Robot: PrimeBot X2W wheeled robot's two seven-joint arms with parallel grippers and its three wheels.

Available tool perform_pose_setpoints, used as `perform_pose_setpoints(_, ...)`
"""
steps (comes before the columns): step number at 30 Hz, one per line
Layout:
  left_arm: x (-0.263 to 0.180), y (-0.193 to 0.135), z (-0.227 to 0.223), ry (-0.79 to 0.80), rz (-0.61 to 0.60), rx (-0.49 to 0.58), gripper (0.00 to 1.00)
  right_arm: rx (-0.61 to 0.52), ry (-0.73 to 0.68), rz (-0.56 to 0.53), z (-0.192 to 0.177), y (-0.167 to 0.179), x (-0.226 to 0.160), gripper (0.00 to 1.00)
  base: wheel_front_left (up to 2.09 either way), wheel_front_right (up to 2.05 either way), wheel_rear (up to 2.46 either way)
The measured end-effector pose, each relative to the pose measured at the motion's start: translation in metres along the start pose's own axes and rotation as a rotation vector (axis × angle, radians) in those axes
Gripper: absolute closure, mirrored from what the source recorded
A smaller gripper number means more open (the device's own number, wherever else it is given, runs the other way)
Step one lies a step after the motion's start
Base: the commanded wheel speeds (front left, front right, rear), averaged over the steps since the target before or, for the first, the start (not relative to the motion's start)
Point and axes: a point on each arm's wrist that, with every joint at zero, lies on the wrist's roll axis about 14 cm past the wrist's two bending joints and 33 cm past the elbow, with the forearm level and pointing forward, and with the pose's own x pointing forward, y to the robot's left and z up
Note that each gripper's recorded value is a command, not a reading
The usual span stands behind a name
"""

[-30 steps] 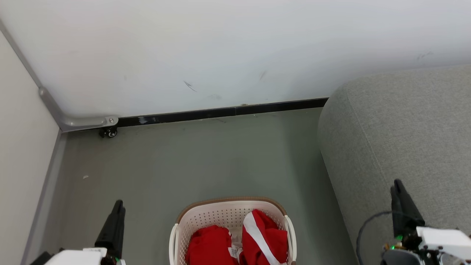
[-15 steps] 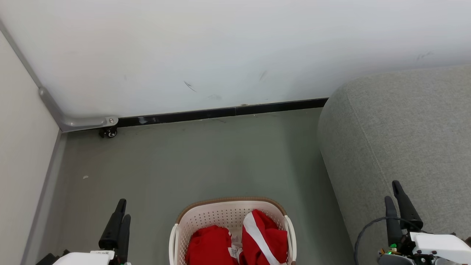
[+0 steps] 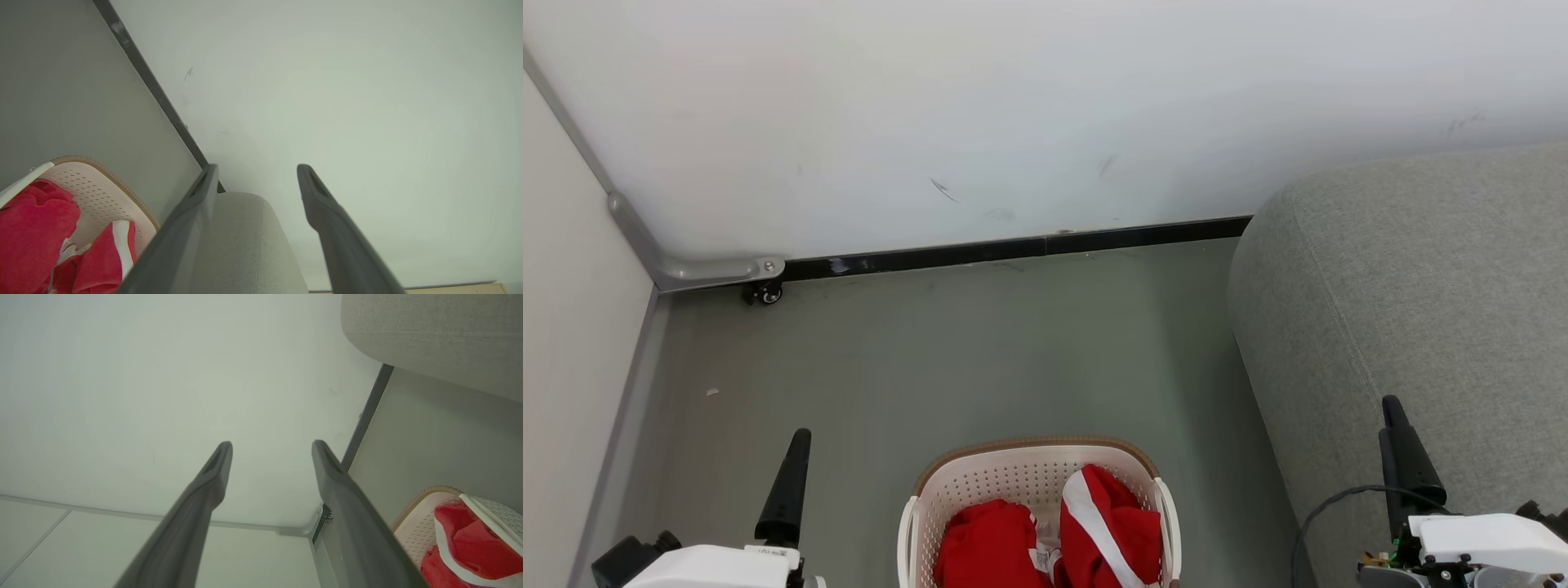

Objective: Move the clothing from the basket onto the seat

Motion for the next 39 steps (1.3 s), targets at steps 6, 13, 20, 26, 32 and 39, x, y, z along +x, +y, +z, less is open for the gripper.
perform_pose_setpoints(6, 0.002, -0.007, -0.002, -0.002, -0.016, 0.112, 0.0, -0.119, -0.002, 0.001, 0.003, 0.0, 0.001, 0.0, 0.0, 0.0, 0.0)
perform_pose_setpoints(13, 0.004, -0.017, -0.007, 0.001, -0.044, 0.248, 0.0, -0.252, -0.011, 0.025, 0.003, 0.007, 0.003, 0.0, 0.0, 0.0, 0.0)
perform_pose_setpoints(20, 0.004, -0.029, -0.013, 0.0, -0.079, 0.401, 0.0, -0.392, -0.001, 0.04, -0.002, 0.01, 0.002, 0.0, 0.0, 0.0, 0.0)
perform_pose_setpoints(26, 0.001, -0.035, -0.017, 0.003, -0.102, 0.552, 0.0, -0.519, 0.02, 0.058, -0.01, 0.012, 0.001, 0.0, 0.0, 0.0, 0.0)
perform_pose_setpoints(32, -0.002, -0.042, -0.023, -0.002, -0.133, 0.694, 0.0, -0.637, 0.037, 0.061, -0.014, 0.01, -0.002, 0.0, 0.0, 0.0, 0.0)
perform_pose_setpoints(39, -0.008, -0.041, -0.029, -0.004, -0.139, 0.841, 0.0, -0.769, 0.046, 0.075, -0.017, 0.011, -0.003, 0.0, 0.0, 0.0, 0.0)
